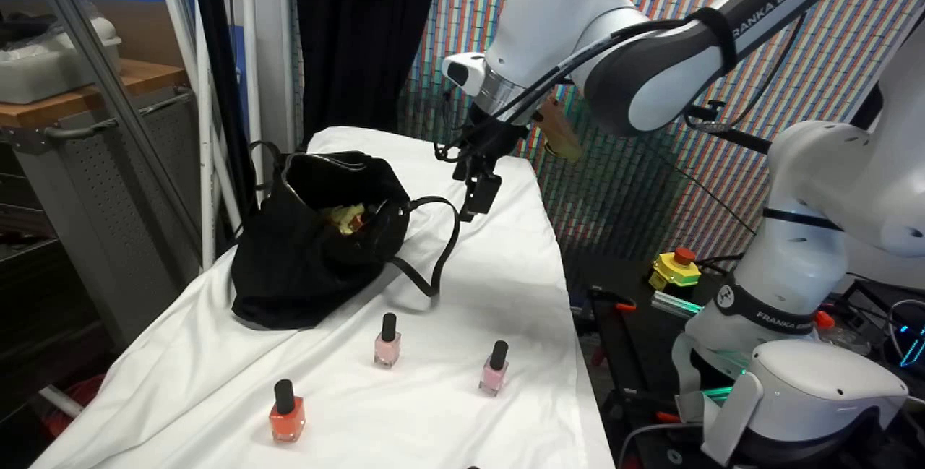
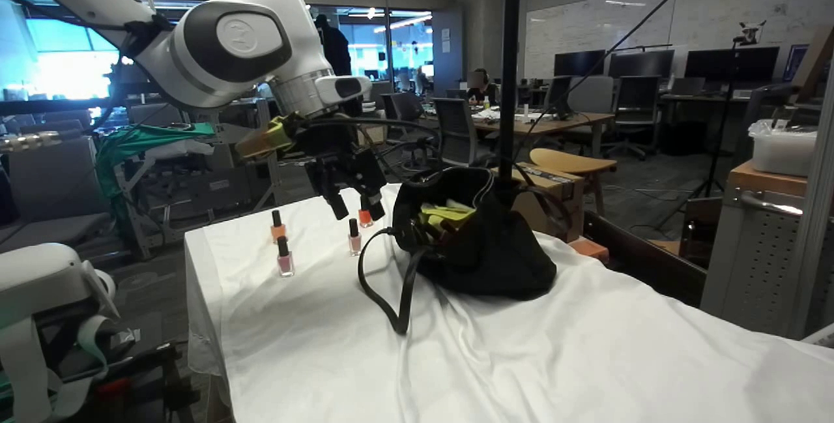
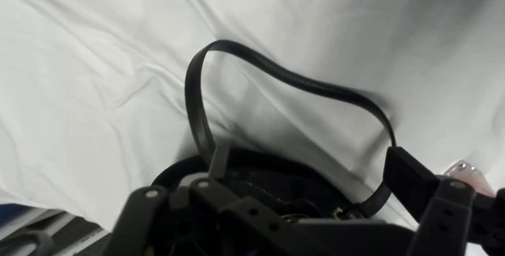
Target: Pick up the nail polish and put them in the bag
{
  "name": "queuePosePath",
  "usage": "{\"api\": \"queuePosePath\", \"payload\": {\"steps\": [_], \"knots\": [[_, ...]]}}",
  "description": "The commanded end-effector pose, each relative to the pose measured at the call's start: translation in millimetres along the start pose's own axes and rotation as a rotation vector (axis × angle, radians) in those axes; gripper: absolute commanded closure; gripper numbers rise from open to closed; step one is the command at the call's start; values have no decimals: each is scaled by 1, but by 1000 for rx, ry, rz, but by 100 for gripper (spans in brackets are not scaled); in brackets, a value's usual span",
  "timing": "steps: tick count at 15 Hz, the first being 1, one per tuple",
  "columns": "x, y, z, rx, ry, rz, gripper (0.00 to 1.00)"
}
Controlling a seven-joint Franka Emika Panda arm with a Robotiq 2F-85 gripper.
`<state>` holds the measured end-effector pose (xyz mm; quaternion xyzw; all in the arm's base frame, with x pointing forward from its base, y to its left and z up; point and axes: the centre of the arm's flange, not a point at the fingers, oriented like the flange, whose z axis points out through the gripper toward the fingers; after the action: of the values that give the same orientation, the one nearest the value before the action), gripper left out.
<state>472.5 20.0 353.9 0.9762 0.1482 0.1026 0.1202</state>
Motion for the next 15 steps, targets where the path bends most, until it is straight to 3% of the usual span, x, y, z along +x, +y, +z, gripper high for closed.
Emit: {"api": "queuePosePath", "payload": {"steps": [1,11,15], "knots": [[-27,-31,-9,7,-48,38,0],[-47,-77,6,241,-126,78,0],[-46,-105,4,298,-144,63,0]]}}
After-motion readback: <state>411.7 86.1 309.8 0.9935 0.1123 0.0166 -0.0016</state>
